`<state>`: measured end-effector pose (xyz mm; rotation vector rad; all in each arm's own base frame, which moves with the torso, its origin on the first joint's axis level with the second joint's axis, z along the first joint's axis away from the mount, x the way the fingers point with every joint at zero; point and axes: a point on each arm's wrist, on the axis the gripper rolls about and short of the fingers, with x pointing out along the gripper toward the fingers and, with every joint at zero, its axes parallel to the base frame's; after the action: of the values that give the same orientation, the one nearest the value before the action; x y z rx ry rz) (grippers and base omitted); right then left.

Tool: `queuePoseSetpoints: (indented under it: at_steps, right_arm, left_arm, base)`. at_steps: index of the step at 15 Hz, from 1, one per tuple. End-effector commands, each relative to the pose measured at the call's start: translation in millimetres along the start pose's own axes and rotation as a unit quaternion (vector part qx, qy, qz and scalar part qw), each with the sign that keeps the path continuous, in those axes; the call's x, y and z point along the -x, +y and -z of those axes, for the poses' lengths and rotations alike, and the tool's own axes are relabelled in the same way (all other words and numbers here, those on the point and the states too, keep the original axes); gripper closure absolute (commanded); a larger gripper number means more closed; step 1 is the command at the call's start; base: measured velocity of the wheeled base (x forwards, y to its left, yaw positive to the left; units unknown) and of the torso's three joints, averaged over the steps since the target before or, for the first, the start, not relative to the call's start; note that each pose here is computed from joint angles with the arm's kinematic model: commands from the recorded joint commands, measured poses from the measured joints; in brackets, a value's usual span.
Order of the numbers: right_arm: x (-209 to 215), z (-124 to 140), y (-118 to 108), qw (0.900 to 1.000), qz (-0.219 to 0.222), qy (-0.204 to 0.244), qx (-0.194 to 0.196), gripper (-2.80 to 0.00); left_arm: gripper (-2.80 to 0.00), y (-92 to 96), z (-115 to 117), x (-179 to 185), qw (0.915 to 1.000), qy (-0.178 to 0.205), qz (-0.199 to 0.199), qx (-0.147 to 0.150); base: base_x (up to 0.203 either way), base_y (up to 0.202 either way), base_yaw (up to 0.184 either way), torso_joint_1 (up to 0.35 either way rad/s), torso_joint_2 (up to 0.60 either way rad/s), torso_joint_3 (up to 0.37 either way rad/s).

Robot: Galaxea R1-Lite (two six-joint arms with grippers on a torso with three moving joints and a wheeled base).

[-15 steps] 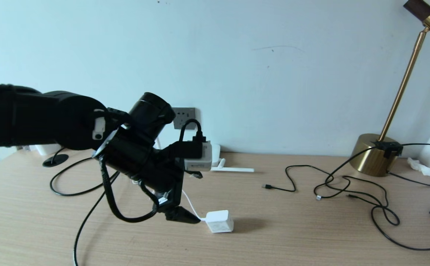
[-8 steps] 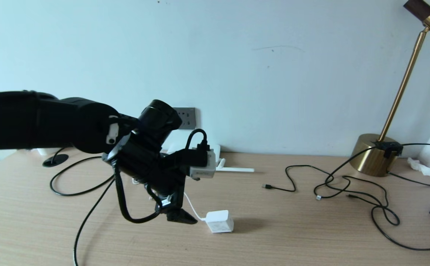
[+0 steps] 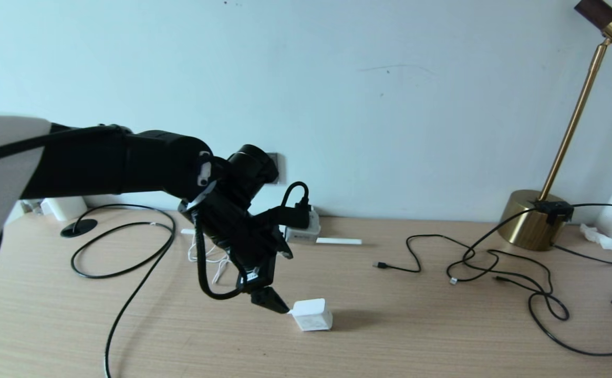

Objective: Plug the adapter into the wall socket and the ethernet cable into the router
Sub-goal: Pick up plug

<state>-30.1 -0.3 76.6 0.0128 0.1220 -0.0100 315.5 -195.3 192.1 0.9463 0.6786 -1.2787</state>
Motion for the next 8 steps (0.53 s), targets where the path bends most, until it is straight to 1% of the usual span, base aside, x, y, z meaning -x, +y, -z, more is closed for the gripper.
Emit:
queuePoseSetpoints:
  at_steps: [1,3,4,6,7,8]
  right_arm:
    - [-0.1,-0.1,0.0,1.000,0.000,0.001,0.000,0.00]
    - [-0.1,-0.1,0.0,1.000,0.000,0.001,0.000,0.00]
    - [-0.1,-0.1,0.0,1.000,0.000,0.001,0.000,0.00]
    - [-0.1,-0.1,0.0,1.000,0.000,0.001,0.000,0.00]
    - [0.0,0.0,0.0,1.000,0.000,0.000,0.000,0.00]
    - [-0.1,-0.1,0.0,1.000,0.000,0.001,0.000,0.00]
  left_arm:
    - [-2.80,7.2,-6.4,-18.0,0.9999,-0.003,0.015,-0.007]
    - [-2.80,4.5,-16.1,-16.0,0.9996,-0.005,0.022,-0.015]
    - [-2.80,2.9,-16.5,-19.1,0.9993,0.000,0.035,-0.015]
    - [-2.80,0.7,-14.9,-23.5,0.9980,-0.017,0.059,-0.011]
    - [-2.80,0.9,-14.9,-23.3,0.9976,-0.026,0.064,-0.009]
    - [-2.80,1.2,-14.7,-24.4,0.9976,-0.024,0.064,-0.008]
  base:
    - [0.000,0.000,0.000,0.000,0.00,0.000]
    - [0.000,0.000,0.000,0.000,0.00,0.000]
    - [0.000,0.000,0.000,0.000,0.00,0.000]
    - [0.000,0.000,0.000,0.000,0.00,0.000]
    - [0.000,0.000,0.000,0.000,0.00,0.000]
    - [0.000,0.000,0.000,0.000,0.00,0.000]
